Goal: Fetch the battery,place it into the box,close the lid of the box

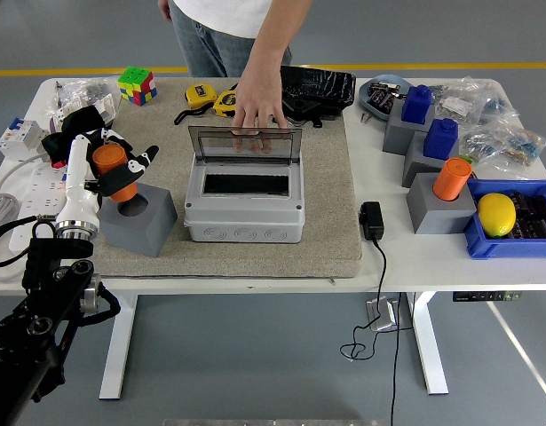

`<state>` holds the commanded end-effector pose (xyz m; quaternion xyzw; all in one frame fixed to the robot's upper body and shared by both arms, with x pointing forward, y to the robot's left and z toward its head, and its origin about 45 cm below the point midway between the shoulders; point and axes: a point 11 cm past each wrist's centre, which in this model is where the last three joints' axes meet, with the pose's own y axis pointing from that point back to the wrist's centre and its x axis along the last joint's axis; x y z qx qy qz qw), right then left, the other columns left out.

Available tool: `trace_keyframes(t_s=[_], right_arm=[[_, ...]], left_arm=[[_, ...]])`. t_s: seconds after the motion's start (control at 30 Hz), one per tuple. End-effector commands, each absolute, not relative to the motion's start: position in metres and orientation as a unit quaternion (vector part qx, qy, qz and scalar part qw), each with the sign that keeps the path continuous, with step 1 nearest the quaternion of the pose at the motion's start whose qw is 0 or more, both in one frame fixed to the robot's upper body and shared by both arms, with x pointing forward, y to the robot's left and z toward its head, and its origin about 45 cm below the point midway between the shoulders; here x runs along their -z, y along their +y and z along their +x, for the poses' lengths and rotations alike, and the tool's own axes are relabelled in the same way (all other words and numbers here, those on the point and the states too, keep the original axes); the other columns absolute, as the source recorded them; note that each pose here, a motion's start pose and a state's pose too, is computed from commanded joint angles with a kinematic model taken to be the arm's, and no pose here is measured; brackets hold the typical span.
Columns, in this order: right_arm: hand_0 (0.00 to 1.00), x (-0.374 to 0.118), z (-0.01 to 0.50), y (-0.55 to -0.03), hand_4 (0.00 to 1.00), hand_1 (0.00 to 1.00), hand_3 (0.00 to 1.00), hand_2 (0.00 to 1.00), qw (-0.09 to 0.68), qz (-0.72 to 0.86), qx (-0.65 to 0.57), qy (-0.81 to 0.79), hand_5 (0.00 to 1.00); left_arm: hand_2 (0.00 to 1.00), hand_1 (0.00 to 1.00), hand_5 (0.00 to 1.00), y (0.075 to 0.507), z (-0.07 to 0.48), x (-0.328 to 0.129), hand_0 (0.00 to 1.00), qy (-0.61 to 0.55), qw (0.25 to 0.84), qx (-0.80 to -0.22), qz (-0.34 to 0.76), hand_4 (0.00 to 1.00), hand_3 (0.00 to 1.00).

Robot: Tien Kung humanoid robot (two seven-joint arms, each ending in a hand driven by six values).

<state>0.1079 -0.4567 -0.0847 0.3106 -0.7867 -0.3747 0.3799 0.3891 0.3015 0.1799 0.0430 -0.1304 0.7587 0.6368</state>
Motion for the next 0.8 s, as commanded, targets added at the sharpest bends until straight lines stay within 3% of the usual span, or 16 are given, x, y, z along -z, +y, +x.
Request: trace_keyframes(t_s=[0.37,0.8], right_arm=[[0.854,0.084,0.108,-0.460,0.998,0.791,0.772,0.743,0.380,0.308,0.374,-0.788,0.998],[0.853,0.081,0.111,-0.463,0.998,0.791,0.773,0.743,0.377,0.308,0.371,-0.791,0.998]], left_arm=[[0.107,0.084,0.173,0.291,0.389,-0.244,0.107,-0.298,0.618,-0.719,0.112,0.720,0.110],[0.107,0.086,0.175,0.183,0.333,-0.289,0.107,-0.539,0.621,-0.538,0.186,0.701,0.107]])
